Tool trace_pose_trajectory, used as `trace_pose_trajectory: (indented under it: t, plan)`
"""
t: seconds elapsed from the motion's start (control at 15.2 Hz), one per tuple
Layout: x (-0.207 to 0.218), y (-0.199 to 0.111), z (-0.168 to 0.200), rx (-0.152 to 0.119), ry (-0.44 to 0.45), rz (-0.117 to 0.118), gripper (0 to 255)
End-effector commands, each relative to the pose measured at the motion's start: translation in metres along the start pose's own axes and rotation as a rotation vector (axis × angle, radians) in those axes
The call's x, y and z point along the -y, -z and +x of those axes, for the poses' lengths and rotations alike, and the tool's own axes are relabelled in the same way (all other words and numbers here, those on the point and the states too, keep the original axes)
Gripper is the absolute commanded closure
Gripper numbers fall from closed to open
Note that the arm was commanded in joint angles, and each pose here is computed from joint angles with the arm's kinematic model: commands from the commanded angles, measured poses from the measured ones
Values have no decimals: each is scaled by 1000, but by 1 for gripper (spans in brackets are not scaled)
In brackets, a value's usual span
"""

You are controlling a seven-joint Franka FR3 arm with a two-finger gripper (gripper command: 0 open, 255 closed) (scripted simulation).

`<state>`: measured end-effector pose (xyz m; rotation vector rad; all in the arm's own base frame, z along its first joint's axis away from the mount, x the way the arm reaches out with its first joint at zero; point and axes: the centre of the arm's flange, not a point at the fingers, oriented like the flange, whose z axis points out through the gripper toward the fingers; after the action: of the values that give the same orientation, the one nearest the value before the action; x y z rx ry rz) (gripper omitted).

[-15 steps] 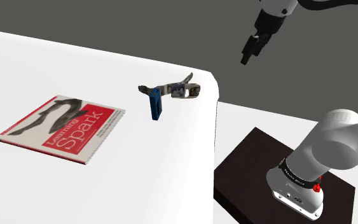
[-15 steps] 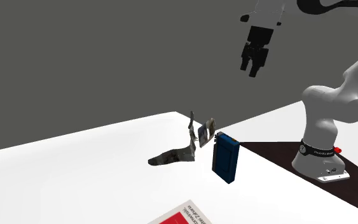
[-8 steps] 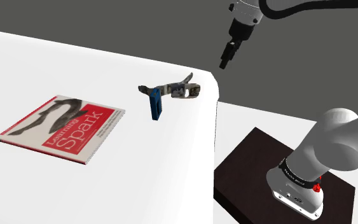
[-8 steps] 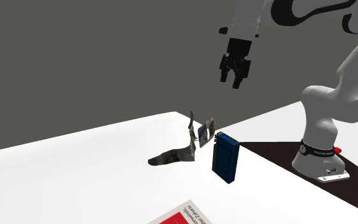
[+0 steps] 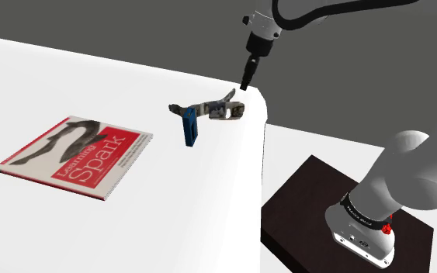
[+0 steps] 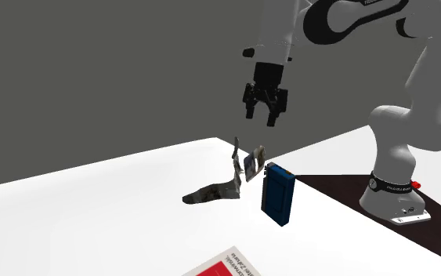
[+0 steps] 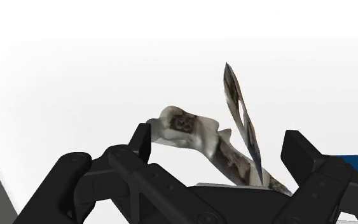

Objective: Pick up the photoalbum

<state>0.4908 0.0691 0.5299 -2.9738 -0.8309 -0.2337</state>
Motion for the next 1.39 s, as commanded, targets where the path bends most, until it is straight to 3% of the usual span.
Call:
trace_pose_trajectory:
  t: [0.0, 0.59, 1.19, 1.25, 1.32]
  plan:
    - [2, -12, 23, -6, 71, 28, 0]
    - [33, -65, 111, -31, 361, 147, 0]
    - [33, -105, 104, -31, 361, 147, 0]
    - [33, -105, 104, -31, 361, 147, 255]
    - [32, -105, 104, -31, 361, 147, 255]
